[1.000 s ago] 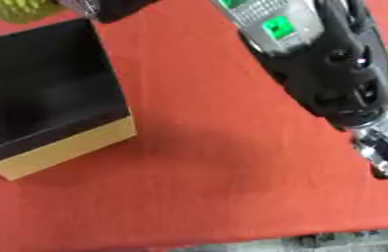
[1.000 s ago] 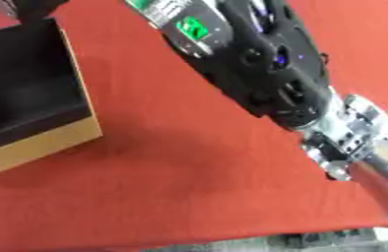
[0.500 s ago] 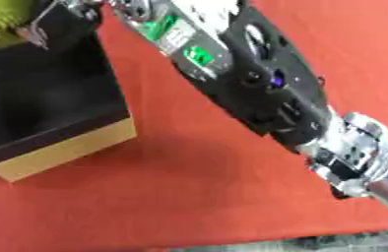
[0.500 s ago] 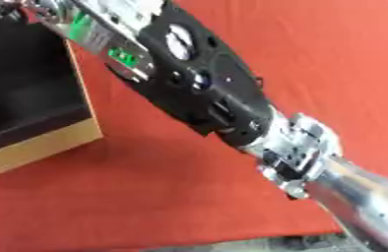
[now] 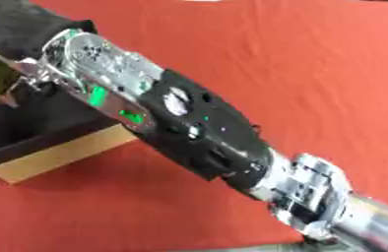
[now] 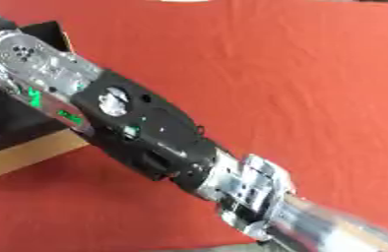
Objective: Pick up objects on the table and place them in the box.
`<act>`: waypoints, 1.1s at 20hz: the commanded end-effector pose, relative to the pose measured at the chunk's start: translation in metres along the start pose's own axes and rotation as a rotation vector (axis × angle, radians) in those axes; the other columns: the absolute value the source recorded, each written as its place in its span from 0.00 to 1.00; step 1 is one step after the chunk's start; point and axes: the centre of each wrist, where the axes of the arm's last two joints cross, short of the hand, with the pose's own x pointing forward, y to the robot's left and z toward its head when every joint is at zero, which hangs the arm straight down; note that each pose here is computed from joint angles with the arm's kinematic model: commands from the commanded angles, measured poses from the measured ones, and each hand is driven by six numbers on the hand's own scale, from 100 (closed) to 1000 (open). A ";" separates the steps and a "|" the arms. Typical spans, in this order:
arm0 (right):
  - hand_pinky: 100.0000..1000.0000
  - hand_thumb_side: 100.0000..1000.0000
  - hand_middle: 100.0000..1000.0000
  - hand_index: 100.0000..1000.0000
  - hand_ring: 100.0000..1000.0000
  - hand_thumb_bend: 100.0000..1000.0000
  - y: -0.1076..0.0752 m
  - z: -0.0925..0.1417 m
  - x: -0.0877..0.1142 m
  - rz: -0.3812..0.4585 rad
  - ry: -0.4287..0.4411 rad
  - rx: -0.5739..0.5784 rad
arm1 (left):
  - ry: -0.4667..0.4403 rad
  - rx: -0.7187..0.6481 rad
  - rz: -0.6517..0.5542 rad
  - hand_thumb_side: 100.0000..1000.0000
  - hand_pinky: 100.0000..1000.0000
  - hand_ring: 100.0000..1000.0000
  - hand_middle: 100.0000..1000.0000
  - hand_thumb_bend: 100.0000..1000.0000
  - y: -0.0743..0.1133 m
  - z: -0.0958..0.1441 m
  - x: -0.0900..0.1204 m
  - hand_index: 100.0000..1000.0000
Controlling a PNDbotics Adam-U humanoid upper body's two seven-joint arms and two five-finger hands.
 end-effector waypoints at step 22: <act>0.82 0.08 0.79 0.90 0.85 0.24 -0.031 0.006 -0.006 0.109 0.082 -0.128 | -0.036 0.003 -0.012 0.51 0.70 0.66 0.69 0.00 0.006 -0.008 0.005 0.75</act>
